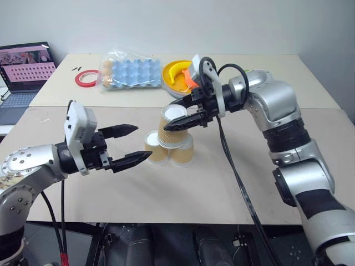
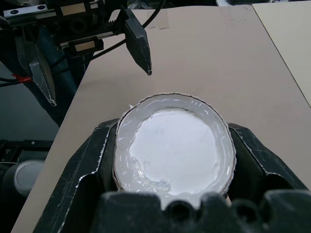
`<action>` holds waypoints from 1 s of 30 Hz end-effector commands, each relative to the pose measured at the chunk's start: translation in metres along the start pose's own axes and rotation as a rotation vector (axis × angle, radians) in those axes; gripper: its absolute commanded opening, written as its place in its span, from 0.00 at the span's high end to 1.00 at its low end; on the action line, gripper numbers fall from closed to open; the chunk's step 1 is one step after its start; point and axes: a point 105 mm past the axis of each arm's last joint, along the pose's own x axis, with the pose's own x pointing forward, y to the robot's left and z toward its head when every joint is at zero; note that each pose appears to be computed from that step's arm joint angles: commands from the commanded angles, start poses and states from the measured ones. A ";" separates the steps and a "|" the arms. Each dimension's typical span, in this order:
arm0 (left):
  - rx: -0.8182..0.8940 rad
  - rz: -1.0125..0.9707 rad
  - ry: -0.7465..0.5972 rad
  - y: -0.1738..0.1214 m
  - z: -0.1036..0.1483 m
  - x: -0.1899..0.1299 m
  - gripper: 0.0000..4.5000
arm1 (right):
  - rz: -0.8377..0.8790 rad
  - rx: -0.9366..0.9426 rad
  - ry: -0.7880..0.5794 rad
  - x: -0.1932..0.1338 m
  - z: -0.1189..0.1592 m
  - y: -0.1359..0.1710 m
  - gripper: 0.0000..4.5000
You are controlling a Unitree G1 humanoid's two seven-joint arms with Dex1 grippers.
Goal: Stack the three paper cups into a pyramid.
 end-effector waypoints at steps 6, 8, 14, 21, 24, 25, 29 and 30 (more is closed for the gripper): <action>0.048 -0.009 -0.027 -0.006 0.013 -0.001 0.00 | -0.058 -0.092 -0.106 -0.022 0.033 -0.004 0.01; 0.046 -0.006 -0.026 -0.006 0.012 -0.002 0.00 | -0.030 -0.095 -0.193 -0.042 0.052 0.004 0.01; -0.034 0.114 -0.012 0.003 -0.005 -0.024 0.00 | 0.087 0.019 -0.606 -0.137 0.101 0.054 0.01; -0.137 0.599 -0.046 0.053 -0.041 -0.083 0.00 | -0.935 0.251 -0.234 -0.152 -0.029 -0.046 0.01; -0.155 0.841 -0.110 0.077 -0.051 -0.102 0.00 | -1.185 0.175 0.133 -0.152 -0.106 -0.052 0.01; -0.168 0.911 -0.140 0.085 -0.054 -0.106 0.00 | -1.237 0.193 0.156 -0.152 -0.120 -0.052 0.01; -0.176 1.269 -0.193 0.124 -0.071 -0.126 0.00 | -1.475 0.155 0.197 -0.156 -0.146 -0.052 0.01; -0.144 1.365 -0.185 0.133 -0.075 -0.132 0.00 | -1.530 0.148 0.184 -0.158 -0.150 -0.052 0.01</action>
